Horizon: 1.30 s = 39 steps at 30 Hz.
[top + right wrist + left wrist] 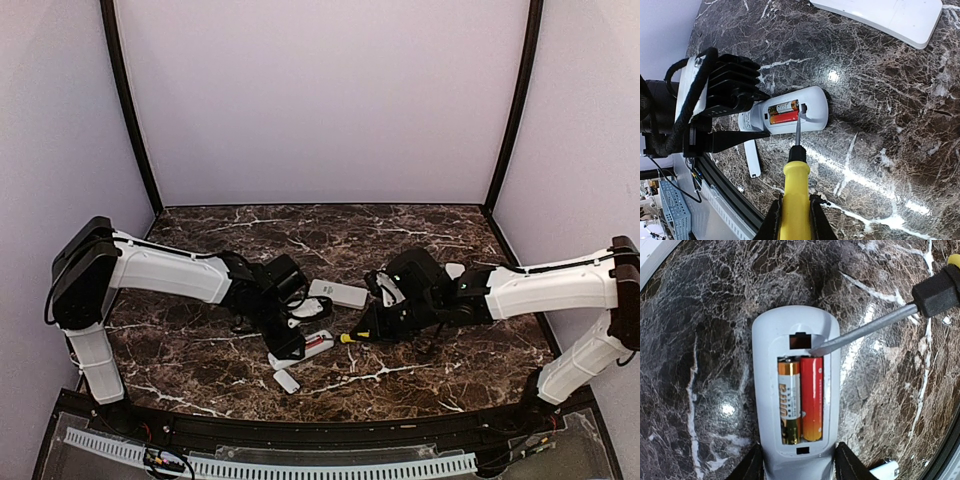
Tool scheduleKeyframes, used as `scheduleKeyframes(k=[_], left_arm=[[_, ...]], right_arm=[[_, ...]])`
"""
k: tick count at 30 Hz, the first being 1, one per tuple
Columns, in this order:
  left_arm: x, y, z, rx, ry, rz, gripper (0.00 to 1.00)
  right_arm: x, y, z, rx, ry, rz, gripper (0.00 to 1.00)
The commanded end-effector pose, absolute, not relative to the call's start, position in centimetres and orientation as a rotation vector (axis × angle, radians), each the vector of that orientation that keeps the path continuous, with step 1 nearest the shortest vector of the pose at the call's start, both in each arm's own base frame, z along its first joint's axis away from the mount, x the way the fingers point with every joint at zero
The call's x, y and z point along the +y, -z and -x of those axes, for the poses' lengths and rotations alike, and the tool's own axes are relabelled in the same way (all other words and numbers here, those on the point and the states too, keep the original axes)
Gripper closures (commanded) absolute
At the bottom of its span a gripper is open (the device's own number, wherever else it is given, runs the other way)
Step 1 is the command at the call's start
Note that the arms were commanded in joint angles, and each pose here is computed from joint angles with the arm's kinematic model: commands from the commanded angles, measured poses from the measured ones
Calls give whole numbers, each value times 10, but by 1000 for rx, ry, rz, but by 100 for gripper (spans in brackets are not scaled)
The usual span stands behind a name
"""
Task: Unload the batteries from the remote control
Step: Remove the battery from the remote control without the battery cover.
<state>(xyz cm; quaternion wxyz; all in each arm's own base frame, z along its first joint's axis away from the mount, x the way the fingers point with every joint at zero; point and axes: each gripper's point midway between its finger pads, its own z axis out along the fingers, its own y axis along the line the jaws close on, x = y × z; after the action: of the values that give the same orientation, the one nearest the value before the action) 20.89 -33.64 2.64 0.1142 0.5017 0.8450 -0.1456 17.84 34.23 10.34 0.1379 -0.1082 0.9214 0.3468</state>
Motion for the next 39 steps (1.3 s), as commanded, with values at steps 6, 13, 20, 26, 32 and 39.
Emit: scheduleKeyframes(k=[6, 13, 20, 26, 32, 39], left_arm=[[-326, -8, -191, 2566, 393, -1542, 62], [-326, -6, -189, 2575, 392, -1547, 65], [-326, -6, -188, 2577, 391, -1553, 64], [-326, -14, -195, 2551, 359, -1521, 57], [-327, -41, -198, 2509, 397, -1437, 41], [-322, -66, -196, 2543, 480, -1235, 30]], right_arm=[[362, -113, -165, 2633, -1191, 356, 100], [365, -128, -163, 2577, -1298, 357, 100], [365, -139, -163, 2516, -1380, 340, 100], [362, -137, -166, 2517, -1372, 321, 100], [356, -135, -173, 2520, -1308, 279, 100], [338, -137, -179, 2525, -1178, 250, 100]])
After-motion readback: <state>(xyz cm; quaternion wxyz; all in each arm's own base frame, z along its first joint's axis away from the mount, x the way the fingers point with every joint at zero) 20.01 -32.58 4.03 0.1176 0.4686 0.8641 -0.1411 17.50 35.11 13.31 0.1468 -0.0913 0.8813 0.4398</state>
